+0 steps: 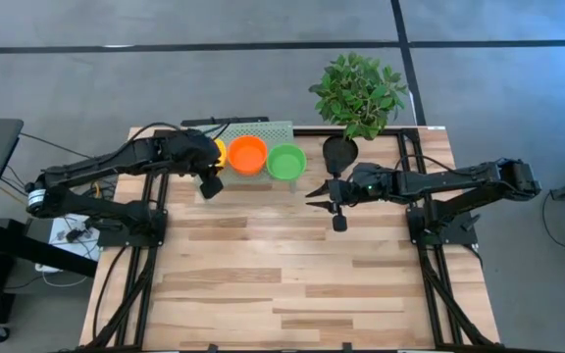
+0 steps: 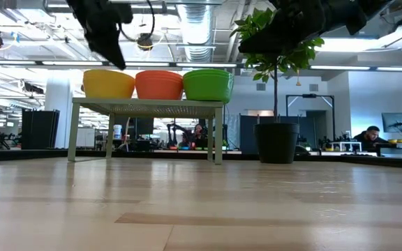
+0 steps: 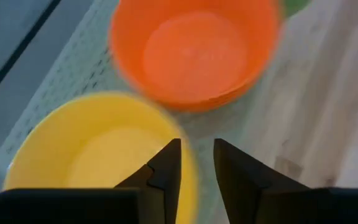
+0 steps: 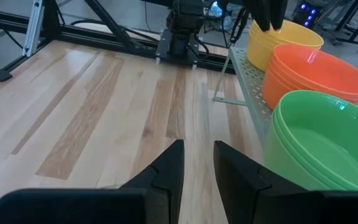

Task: Pick & Place Mini bowls
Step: Return to Home Position

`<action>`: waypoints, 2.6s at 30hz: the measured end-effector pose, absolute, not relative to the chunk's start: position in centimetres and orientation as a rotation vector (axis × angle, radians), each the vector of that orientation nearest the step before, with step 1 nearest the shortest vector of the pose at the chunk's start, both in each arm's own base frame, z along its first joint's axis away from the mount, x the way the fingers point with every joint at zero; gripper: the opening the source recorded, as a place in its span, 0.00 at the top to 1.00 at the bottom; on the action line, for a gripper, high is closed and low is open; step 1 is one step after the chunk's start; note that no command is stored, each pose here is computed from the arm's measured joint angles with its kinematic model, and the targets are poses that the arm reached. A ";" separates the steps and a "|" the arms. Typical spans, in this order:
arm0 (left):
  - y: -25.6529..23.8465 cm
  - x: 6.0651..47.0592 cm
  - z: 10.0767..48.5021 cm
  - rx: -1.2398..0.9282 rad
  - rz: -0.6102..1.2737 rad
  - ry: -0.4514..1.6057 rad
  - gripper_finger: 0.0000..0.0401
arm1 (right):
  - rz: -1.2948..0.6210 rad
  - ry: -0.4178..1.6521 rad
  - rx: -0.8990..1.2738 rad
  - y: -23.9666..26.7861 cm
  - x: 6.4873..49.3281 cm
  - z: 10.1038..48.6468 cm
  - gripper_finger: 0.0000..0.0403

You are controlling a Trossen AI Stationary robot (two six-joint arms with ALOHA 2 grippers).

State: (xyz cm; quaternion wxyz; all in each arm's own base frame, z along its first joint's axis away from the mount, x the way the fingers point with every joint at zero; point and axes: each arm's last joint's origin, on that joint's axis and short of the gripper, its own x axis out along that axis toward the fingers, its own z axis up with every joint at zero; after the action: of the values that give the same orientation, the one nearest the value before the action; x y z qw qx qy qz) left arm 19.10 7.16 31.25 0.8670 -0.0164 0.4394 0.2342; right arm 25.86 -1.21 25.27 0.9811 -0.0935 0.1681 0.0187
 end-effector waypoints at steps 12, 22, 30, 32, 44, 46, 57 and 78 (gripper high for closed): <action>2.1 16.1 35.8 0.046 0.358 0.517 0.76 | 0.042 0.394 -0.186 -1.2 25.7 24.8 0.80; -1.7 14.2 29.0 0.102 0.355 0.344 0.76 | -0.055 0.328 0.050 -2.5 24.4 28.9 0.80; -2.7 12.2 27.0 0.087 0.363 0.270 0.76 | 0.016 0.300 0.013 -0.5 19.6 29.0 0.80; -2.6 11.3 27.0 0.068 0.347 0.236 0.76 | 0.023 0.265 0.004 -0.4 18.4 28.3 0.80; -2.5 9.1 21.4 -0.027 0.111 -0.041 0.76 | -0.016 0.012 0.032 -0.7 11.5 23.7 0.80; -3.0 9.2 20.9 -0.001 -0.045 -0.088 0.76 | -0.008 -0.004 0.050 -0.6 10.9 23.3 0.80; -2.3 9.2 19.6 0.036 -0.046 -0.113 0.76 | 0.008 0.011 0.016 -0.3 9.5 20.1 0.80; -0.8 10.0 17.1 -0.084 0.065 -0.050 0.76 | -0.003 -0.016 0.079 -0.4 9.6 17.3 0.80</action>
State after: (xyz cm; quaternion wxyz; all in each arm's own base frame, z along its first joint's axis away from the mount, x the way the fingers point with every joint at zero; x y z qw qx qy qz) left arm 10.03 -0.83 17.07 0.9983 -0.0422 -0.0252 0.0324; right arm 9.56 -0.40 17.33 0.9992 0.0395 -0.0081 -0.0014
